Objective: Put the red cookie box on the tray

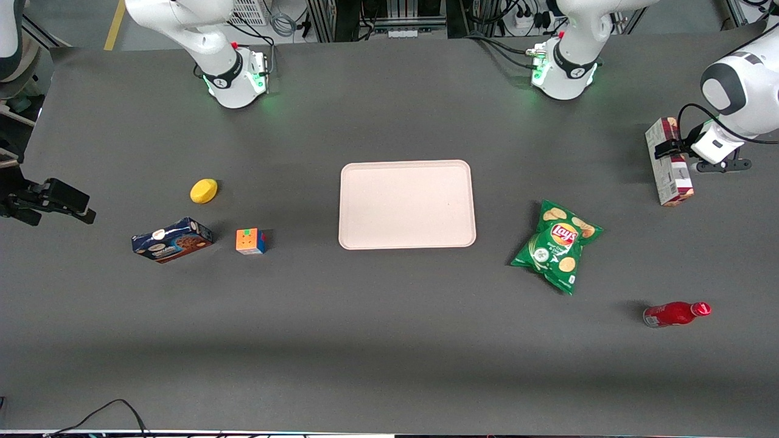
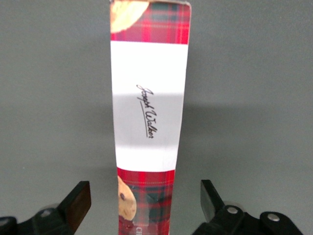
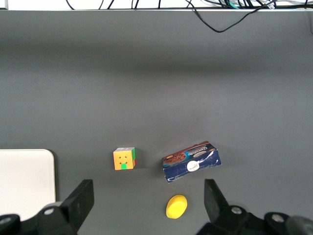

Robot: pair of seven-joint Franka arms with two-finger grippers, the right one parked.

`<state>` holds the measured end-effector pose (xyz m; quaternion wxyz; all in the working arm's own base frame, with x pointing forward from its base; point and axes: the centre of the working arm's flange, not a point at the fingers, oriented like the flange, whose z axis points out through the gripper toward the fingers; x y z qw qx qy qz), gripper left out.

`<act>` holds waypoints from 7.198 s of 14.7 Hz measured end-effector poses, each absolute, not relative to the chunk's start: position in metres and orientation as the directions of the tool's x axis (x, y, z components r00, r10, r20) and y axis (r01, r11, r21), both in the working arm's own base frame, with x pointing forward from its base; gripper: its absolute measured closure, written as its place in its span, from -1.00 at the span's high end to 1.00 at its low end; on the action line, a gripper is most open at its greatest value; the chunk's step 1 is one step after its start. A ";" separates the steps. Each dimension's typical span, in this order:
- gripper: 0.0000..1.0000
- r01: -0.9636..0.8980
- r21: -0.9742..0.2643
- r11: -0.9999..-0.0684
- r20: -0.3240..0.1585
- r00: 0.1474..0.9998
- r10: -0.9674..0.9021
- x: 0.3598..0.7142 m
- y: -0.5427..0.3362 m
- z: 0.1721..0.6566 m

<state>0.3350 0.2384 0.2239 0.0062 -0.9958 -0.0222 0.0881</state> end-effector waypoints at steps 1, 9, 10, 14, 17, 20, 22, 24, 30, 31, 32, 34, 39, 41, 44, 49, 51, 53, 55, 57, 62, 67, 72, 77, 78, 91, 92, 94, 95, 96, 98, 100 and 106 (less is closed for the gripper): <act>0.97 0.045 -0.015 -0.999 -0.177 0.983 0.047 0.334 0.238 0.223; -0.44 0.015 -0.013 -1.000 -0.170 0.985 0.017 0.335 0.238 0.223; -0.55 0.005 -0.012 -1.000 -0.170 0.985 0.006 0.335 0.238 0.224; -0.56 -0.021 -0.013 -1.000 -0.164 0.986 -0.018 0.341 0.237 0.227; -0.62 -0.036 0.027 -0.999 -0.197 0.980 -0.040 0.371 0.226 0.249; -0.62 -0.080 0.080 -0.994 -0.241 0.966 -0.097 0.430 0.196 0.307; -0.62 -0.080 0.079 -0.994 -0.251 0.963 -0.098 0.461 0.170 0.345; -0.62 -0.049 0.091 -0.995 -0.255 0.964 -0.071 0.486 0.130 0.380; -0.62 0.086 0.072 -0.994 -0.247 0.967 0.066 0.521 -0.028 0.442; -0.62 0.113 0.070 -0.991 -0.248 0.964 0.093 0.520 -0.059 0.445; -0.62 0.136 0.066 -0.989 -0.245 0.962 0.116 0.517 -0.091 0.448; -0.62 0.164 0.047 -0.985 -0.221 0.964 0.150 0.507 -0.156 0.454; -0.61 0.144 0.068 -0.987 -0.148 0.980 0.133 0.470 -0.287 0.443; -0.59 0.118 0.099 -0.988 -0.138 0.985 0.104 0.464 -0.318 0.424; -0.59 0.096 0.112 -0.989 -0.138 0.987 0.080 0.462 -0.329 0.377; -0.59 0.091 0.129 -0.988 -0.120 0.990 0.075 0.447 -0.328 0.303; -0.59 0.112 0.136 -0.984 -0.131 0.987 0.094 0.436 -0.338 0.286; -0.59 0.119 0.145 -0.982 -0.139 0.985 0.099 0.428 -0.348 0.277; -0.59 0.116 0.146 -0.982 -0.143 0.985 0.095 0.422 -0.352 0.269; -0.58 0.101 0.135 -0.986 -0.144 0.986 0.081 0.417 -0.352 0.261; -0.58 0.098 0.133 -0.986 -0.149 0.986 0.078 0.414 -0.351 0.251; -0.52 0.091 0.122 -0.988 -0.138 0.988 0.073 0.415 -0.350 0.240; 0.22 0.090 0.121 -0.989 -0.126 0.989 0.075 0.416 -0.350 0.237; 1.00 0.126 0.126 -0.984 -0.117 0.987 0.111 0.425 -0.353 0.246; 1.00 0.128 0.119 -0.985 -0.121 0.986 0.113 0.430 -0.354 0.253; 1.00 0.128 0.023 -0.992 -0.044 0.991 0.127 0.534 -0.188 0.475; 1.00 0.120 0.028 -0.992 -0.047 0.992 0.118 0.538 -0.157 0.496; 1.00 0.113 0.029 -0.993 -0.058 0.992 0.111 0.539 -0.106 0.543; 1.00 0.118 0.028 -0.993 -0.058 0.991 0.117 0.537 -0.096 0.562; 1.00 0.130 0.031 -0.991 -0.048 0.991 0.128 0.535 -0.087 0.579; 1.00 0.158 0.041 -0.987 -0.018 0.987 0.157 0.535 -0.069 0.602; 1.00 0.129 0.047 -0.991 0.002 0.992 0.129 0.536 -0.054 0.612; 1.00 0.073 0.030 -0.997 0.025 0.997 0.074 0.539 -0.026 0.620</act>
